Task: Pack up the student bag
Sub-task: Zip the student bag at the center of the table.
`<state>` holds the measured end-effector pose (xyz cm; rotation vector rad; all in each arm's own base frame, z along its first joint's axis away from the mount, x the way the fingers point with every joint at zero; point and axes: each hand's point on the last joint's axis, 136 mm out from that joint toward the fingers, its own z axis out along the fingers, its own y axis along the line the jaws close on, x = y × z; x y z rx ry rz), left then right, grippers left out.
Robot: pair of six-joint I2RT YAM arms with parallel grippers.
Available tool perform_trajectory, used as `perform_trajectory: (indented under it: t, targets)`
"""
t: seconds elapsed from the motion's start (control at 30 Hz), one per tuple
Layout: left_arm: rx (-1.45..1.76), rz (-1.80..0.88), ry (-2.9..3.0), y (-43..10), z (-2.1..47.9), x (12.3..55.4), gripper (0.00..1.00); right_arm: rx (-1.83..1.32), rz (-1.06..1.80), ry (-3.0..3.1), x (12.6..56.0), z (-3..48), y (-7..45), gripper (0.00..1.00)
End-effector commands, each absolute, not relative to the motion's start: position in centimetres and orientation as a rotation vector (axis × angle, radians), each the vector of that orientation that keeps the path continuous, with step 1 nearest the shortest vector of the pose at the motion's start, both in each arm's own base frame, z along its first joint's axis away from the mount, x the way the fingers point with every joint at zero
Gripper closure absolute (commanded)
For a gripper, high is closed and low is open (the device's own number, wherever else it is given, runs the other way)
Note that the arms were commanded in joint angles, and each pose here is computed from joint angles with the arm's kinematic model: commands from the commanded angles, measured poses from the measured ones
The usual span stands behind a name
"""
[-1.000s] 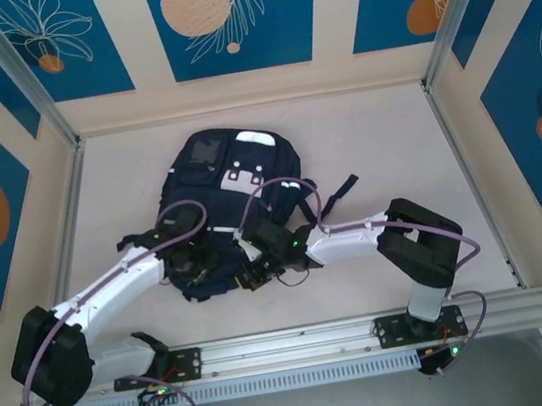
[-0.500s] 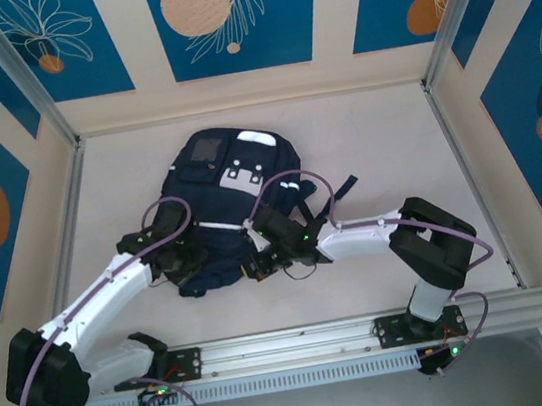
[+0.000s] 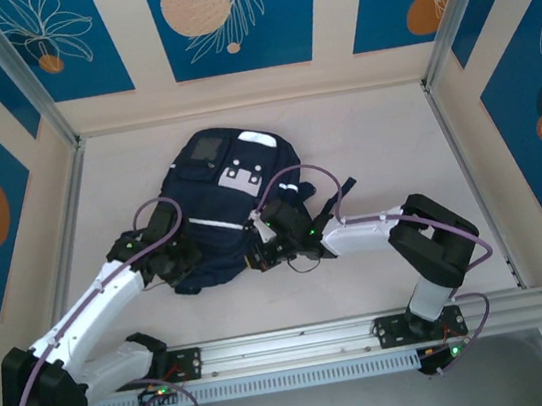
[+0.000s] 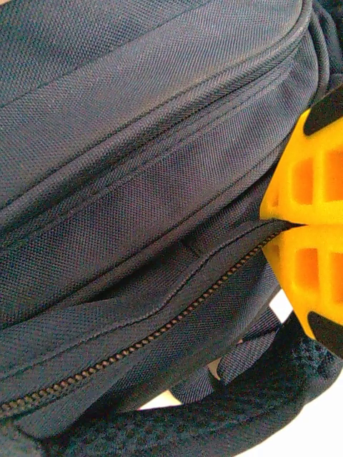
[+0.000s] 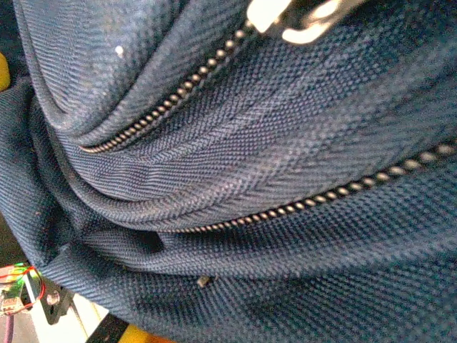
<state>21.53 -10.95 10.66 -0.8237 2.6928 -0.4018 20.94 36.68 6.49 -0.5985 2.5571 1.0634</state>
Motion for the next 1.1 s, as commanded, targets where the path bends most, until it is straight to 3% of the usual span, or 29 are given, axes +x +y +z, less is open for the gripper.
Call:
perform_trajectory:
  t: [0.0,1.07]
  targets:
    - [-0.801,-0.329,2.670,-9.4,11.1,21.5,1.00,-0.575,1.002,2.557,22.4,6.1,36.1,0.94]
    - [-0.742,-0.336,2.678,-8.9,11.2,21.3,1.00,-0.074,0.959,2.656,29.8,4.7,30.1,0.87]
